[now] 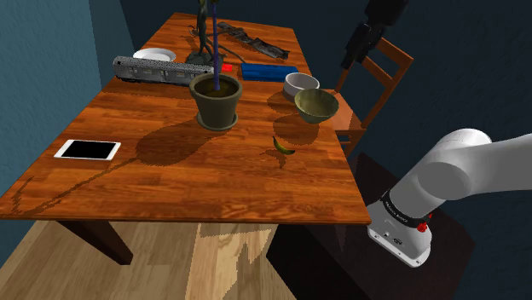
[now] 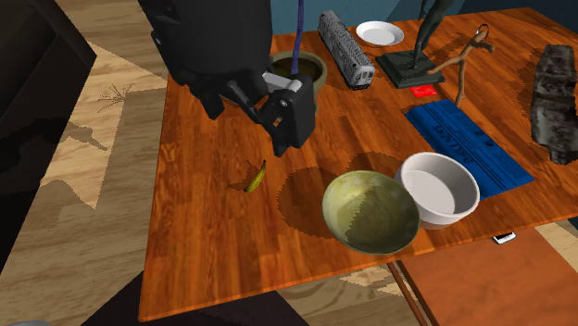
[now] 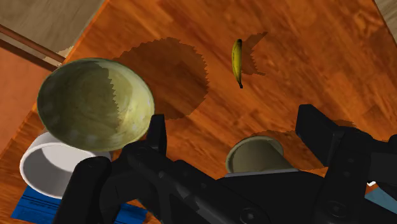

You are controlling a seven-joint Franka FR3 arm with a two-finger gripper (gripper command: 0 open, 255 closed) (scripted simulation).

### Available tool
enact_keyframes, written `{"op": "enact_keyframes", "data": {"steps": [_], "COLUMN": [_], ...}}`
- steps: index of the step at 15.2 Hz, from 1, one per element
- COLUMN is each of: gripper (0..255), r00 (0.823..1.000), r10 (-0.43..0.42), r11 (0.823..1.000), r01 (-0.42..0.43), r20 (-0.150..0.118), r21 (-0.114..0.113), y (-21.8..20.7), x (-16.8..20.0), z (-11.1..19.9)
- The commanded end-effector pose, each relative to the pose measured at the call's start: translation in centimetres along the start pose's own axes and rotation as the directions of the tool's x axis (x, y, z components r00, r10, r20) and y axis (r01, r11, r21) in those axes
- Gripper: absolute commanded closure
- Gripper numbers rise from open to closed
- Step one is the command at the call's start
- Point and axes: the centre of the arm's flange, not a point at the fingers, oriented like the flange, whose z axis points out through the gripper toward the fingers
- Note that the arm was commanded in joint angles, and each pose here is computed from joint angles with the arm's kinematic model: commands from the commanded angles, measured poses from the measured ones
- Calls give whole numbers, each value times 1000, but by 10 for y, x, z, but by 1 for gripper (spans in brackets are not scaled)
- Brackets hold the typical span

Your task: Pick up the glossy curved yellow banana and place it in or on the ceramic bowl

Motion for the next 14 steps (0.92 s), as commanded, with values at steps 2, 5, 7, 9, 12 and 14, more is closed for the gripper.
{"op": "enact_keyframes", "data": {"steps": [2,5,7,9,12,14], "gripper": [0,0,0,0,0,0], "r00": [1000,1000,1000,1000,999,999], "r10": [-3,-12,-18,-24,-33,-38], "r11": [1000,1000,1000,999,999,998], "r01": [3,12,18,24,33,40], "r20": [2,8,12,17,23,27], "r21": [-3,-14,-21,-28,-38,-45], "y": [-4,-17,-26,-34,-46,-54], "x": [3,13,20,26,35,41], "z": [12,49,74,99,136,161]}}
